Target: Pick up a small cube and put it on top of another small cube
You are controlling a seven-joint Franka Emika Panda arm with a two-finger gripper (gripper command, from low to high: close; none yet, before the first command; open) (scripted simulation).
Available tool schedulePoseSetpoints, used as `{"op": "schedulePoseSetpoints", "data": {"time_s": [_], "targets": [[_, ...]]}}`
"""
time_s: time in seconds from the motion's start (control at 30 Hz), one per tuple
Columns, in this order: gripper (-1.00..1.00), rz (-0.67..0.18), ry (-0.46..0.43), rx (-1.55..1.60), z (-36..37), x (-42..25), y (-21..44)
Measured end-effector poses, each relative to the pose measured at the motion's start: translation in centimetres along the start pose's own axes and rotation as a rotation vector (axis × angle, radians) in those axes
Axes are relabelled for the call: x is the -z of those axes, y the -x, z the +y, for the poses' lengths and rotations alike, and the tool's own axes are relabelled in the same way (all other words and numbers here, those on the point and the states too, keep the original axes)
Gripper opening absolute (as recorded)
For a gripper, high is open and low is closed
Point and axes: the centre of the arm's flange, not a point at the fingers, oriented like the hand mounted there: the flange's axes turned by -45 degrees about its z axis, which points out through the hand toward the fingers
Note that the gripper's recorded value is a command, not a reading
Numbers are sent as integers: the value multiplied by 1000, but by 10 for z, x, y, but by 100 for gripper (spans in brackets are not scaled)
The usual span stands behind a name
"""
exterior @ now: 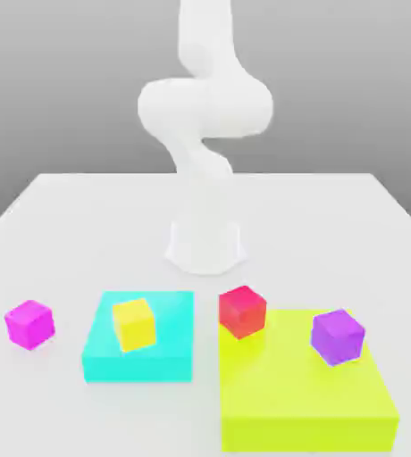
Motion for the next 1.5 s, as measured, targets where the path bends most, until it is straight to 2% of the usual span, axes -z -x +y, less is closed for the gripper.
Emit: {"op": "schedulePoseSetpoints", "data": {"time_s": [0.17, 0.37, 0.53, 0.7, 0.9, 0.93, 1.17, 1.37, 1.5], "targets": [[0, -171, 66, -93, 82, -113, 41], [0, -365, 127, -218, 175, -209, 136], [0, -525, 163, -333, 237, -258, 245], [0, -675, 189, -458, 277, -277, 365], [0, -700, 190, -466, 279, -319, 416], [-100, -700, 190, -467, 279, -325, 421], [-100, -701, 189, -467, 279, -325, 421], [-100, -700, 187, -467, 278, -284, 385], [-100, -697, 107, -359, 200, -291, 327]]}}
